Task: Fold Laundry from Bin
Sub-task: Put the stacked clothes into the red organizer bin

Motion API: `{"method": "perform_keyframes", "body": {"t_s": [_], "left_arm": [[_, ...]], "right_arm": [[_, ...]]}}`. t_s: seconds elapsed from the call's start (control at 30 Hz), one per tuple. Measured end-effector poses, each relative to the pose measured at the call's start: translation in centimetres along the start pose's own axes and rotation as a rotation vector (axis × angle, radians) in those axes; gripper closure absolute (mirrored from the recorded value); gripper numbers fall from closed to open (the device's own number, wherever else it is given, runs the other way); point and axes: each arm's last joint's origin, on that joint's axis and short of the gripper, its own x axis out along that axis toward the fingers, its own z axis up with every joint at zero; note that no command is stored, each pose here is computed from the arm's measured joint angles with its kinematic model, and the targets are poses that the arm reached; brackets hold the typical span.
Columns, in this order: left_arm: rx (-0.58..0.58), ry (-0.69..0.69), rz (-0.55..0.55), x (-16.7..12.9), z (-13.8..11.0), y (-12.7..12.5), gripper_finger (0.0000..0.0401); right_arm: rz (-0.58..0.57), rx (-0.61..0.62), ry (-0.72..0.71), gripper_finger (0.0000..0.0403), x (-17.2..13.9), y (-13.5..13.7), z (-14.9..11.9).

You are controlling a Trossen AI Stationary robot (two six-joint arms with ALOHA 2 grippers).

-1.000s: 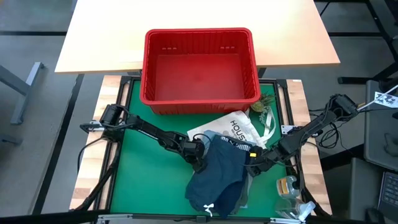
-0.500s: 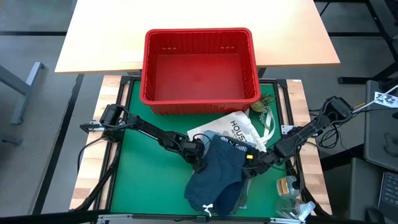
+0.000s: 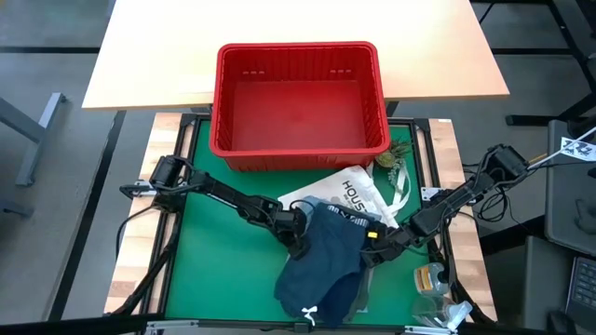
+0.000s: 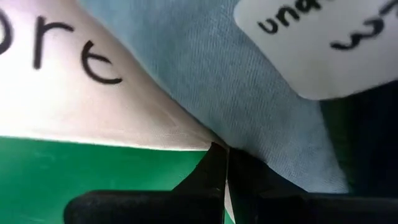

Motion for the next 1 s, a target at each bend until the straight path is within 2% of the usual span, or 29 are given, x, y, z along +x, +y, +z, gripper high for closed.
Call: {"method": "perform_keyframes", "body": {"t_s": [0.13,0.47,0.73,1.0], "left_arm": [[-0.008,0.041,-0.042,-0.2,0.1,-0.5,0.0401],[0.018,0.026,-0.141,-1.4,1.7,-2.9,0.0401],[-0.012,0.029,-0.159,-1.7,2.3,-3.0,0.0401],[-0.015,0.038,-0.167,-1.7,2.4,-3.0,0.0401]], "right_arm": [[0.048,-0.002,0.005,0.0393,0.0,0.5,0.0],[0.085,-0.003,-0.018,0.0399,-0.3,1.7,-0.1],[0.163,0.006,-0.023,0.0398,-0.8,3.3,-0.2],[0.176,-0.022,-0.033,0.0398,-0.9,3.7,-0.2]]}}
